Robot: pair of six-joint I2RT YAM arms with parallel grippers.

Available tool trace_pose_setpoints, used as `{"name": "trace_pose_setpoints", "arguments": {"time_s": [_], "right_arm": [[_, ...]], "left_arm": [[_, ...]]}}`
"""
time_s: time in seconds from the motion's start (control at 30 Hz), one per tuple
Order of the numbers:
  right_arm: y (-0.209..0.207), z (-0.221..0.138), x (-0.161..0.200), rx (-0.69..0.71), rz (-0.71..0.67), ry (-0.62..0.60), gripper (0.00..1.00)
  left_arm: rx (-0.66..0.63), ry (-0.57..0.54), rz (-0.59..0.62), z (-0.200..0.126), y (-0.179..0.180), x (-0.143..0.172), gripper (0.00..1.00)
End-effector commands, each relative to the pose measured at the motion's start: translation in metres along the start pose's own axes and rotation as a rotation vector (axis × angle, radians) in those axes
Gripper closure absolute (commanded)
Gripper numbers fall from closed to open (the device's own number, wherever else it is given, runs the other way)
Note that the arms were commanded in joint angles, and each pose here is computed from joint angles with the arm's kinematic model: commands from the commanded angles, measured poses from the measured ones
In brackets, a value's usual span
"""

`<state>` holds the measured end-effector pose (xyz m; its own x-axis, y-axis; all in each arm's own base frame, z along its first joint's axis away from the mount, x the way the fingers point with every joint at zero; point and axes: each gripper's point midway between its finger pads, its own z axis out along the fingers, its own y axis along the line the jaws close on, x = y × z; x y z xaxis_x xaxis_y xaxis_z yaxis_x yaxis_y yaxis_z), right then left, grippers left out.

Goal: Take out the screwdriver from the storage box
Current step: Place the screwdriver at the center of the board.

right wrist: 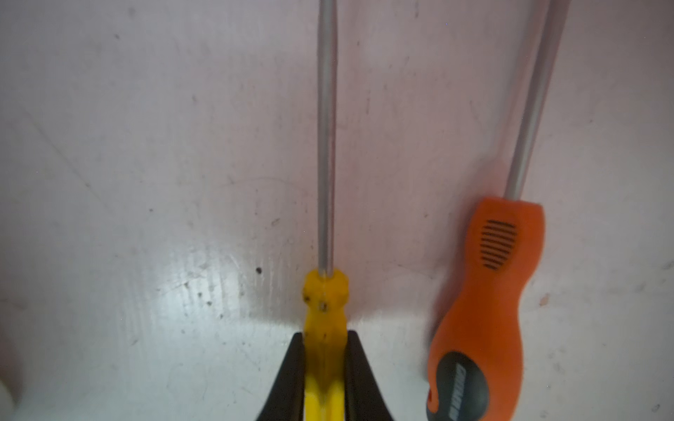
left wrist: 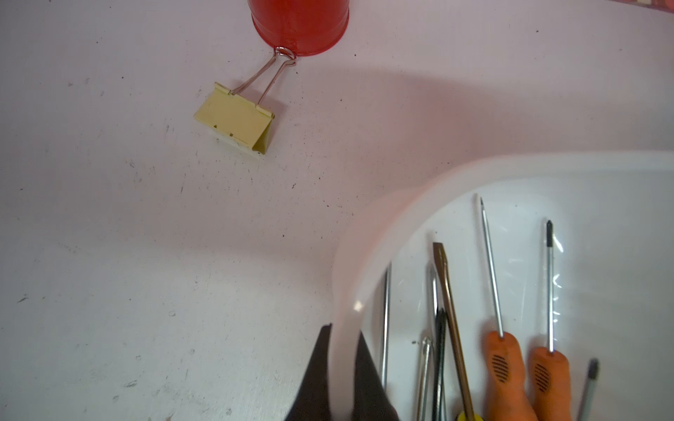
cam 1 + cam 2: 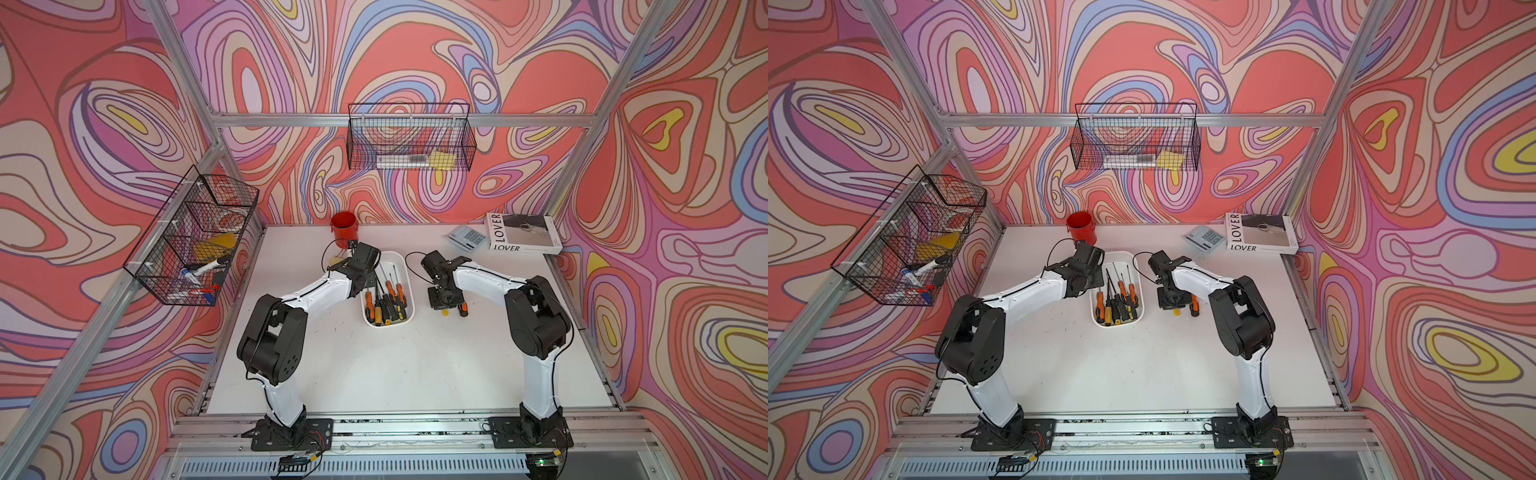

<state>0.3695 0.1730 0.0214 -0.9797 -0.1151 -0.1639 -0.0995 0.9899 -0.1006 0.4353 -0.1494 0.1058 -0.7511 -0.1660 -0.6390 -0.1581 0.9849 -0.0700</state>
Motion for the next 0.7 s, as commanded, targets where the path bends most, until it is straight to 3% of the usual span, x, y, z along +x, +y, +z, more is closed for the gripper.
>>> {"name": "trace_pose_setpoints", "arguments": {"time_s": [0.0, 0.07, 0.13, 0.27, 0.37, 0.67], "right_arm": [[-0.005, 0.003, -0.003, 0.012, 0.022, -0.006, 1.0], [-0.006, 0.006, -0.002, 0.01, 0.031, -0.005, 0.99], [-0.007, 0.007, -0.001, 0.005, 0.036, -0.003, 0.89], [-0.008, 0.009, -0.001, 0.004, 0.043, -0.002, 0.57], [-0.009, 0.01, -0.001, 0.002, 0.049, -0.003, 0.45], [-0.006, -0.015, -0.014, -0.047, 0.063, -0.085, 0.4]], "left_arm": [[-0.009, -0.061, 0.003, -0.014, 0.004, -0.017, 1.0], [-0.01, -0.062, 0.006, -0.014, 0.004, -0.017, 1.0], [-0.012, -0.061, 0.009, -0.013, 0.004, -0.017, 1.0], [-0.012, -0.057, 0.007, -0.012, 0.004, -0.015, 1.0], [-0.011, -0.059, 0.005, -0.013, 0.004, -0.016, 1.0], [-0.006, -0.066, 0.002, -0.017, 0.004, -0.019, 1.0]]}}
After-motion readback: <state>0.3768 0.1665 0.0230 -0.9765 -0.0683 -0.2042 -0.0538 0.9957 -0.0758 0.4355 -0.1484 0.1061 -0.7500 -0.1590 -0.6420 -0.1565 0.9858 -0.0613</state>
